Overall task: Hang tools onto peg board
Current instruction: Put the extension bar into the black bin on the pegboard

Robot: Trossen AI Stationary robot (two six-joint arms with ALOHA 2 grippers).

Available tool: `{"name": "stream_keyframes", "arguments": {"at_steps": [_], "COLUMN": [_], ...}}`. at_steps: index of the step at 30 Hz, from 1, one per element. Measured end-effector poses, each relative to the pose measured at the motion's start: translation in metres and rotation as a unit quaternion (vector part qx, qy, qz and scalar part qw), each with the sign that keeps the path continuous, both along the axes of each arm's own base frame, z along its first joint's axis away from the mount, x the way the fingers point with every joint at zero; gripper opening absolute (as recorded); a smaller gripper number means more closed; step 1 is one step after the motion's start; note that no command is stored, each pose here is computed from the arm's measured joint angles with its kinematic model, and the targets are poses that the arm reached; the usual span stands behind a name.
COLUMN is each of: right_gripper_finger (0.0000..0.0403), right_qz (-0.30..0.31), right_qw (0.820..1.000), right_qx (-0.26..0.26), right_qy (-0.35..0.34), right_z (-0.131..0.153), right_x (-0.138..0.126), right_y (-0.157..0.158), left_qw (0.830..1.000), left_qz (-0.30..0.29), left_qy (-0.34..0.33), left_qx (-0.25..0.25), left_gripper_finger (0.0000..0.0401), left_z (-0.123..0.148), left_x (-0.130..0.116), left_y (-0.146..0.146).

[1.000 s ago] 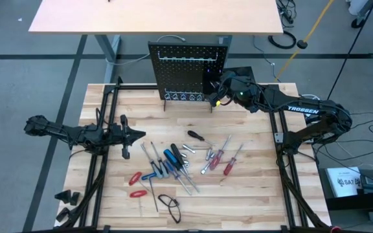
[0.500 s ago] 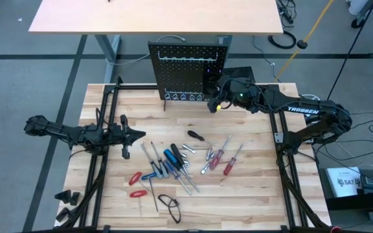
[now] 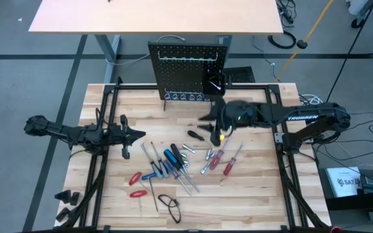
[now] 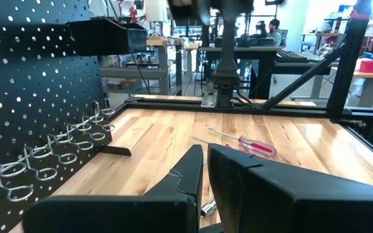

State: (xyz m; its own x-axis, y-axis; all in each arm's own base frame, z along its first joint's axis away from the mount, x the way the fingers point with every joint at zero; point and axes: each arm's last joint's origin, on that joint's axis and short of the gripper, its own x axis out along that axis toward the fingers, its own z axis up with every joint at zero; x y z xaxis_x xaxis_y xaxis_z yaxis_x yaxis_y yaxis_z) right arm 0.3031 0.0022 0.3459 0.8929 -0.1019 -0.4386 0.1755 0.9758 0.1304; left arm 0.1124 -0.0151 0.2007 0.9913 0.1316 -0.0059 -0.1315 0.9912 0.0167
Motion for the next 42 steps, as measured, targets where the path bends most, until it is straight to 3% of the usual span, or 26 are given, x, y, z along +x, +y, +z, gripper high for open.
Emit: {"name": "stream_keyframes", "arguments": {"at_steps": [9,18,22,27,34,42], "right_gripper_finger": [0.0128,0.0128,0.0128,0.0128,0.0128,0.0128], "right_qz": [0.063,0.072,0.071,0.073,0.07,0.179], "right_qw": [0.991,0.977,0.973,0.967,0.961,0.941], "right_qx": [-0.013,-0.009,-0.008,-0.012,-0.01,-0.014], "right_qy": [0.121,0.2,0.219,0.245,0.267,0.285], "right_z": [-0.066,-0.118,-0.128,-0.132,-0.134,-0.136], "right_x": [0.038,0.057,0.059,0.055,0.051,0.047], "right_y": [0.045,0.064,0.067,0.069,0.068,0.078], "left_qw": [1.0,0.999,0.999,0.999,0.995,0.992], "left_qz": [-0.012,-0.033,-0.033,-0.042,-0.058,-0.077], "left_qy": [0.0,-0.019,0.005,0.017,0.084,0.103], "left_qx": [-0.017,-0.032,-0.029,-0.027,-0.018,-0.006], "left_gripper_finger": [0.0032,0.0032,0.0032,0.0032,0.0035,0.0122], "left_z": [0.0,0.003,0.0,0.015,0.012,0.007], "left_x": [0.001,0.01,0.015,0.026,0.044,0.057], "left_y": [-0.001,-0.004,-0.005,-0.01,-0.021,-0.028]}}
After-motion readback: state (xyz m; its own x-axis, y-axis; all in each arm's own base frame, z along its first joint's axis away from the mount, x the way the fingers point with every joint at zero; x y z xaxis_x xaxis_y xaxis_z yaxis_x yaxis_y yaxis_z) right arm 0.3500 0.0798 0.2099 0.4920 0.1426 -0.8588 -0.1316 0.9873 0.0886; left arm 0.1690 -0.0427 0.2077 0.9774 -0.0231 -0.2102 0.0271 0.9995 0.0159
